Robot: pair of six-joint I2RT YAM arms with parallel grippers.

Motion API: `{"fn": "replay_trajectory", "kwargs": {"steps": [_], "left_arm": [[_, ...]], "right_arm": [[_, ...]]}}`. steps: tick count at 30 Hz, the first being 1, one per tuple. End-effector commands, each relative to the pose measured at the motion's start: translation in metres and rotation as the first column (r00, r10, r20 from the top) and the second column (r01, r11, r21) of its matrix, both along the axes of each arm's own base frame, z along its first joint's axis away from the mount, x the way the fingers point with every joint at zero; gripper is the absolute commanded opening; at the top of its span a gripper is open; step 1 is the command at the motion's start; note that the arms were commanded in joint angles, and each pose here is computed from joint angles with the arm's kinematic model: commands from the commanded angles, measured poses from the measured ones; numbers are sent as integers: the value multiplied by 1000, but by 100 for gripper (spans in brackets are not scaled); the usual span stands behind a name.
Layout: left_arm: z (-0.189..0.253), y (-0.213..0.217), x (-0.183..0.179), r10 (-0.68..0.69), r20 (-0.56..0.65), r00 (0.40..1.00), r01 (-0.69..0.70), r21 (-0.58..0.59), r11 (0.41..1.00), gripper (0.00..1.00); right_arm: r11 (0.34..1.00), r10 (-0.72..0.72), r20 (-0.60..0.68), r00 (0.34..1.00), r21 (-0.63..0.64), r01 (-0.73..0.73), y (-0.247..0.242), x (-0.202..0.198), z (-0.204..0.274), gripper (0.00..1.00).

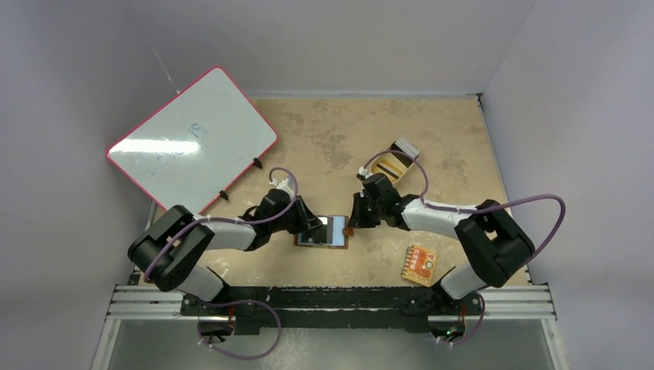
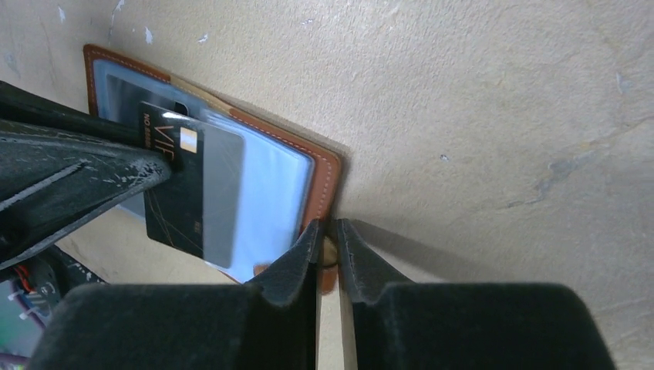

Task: Put the credit cards into the card holder
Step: Insert the credit card into the card holder.

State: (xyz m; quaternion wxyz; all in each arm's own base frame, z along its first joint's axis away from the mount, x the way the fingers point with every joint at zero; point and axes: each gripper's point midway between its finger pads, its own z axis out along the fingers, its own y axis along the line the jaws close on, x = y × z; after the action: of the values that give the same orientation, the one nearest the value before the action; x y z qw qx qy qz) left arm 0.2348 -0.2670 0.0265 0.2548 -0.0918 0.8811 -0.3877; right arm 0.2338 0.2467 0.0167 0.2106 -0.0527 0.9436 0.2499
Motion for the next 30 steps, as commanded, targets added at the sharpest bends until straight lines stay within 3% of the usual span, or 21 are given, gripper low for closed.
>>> {"fn": "replay_trajectory", "kwargs": {"steps": [1,7,19,30], "left_arm": [[9,9,11,52,24,998,-53,75,996,24],[18,8,11,58,11,998,-59,73,996,36],[12,13,14,37,-4,999,-36,180,983,39],[7,4,5,3,-26,1000,3,207,978,40]], "right_arm": [[999,-35,16,999,-15,36,-7,-3,11,16],[999,-36,48,998,25,34,-3,0,30,20],[998,-10,16,1000,66,9,3,-9,20,17],[993,-7,-10,1000,114,8,10,-14,11,15]]}}
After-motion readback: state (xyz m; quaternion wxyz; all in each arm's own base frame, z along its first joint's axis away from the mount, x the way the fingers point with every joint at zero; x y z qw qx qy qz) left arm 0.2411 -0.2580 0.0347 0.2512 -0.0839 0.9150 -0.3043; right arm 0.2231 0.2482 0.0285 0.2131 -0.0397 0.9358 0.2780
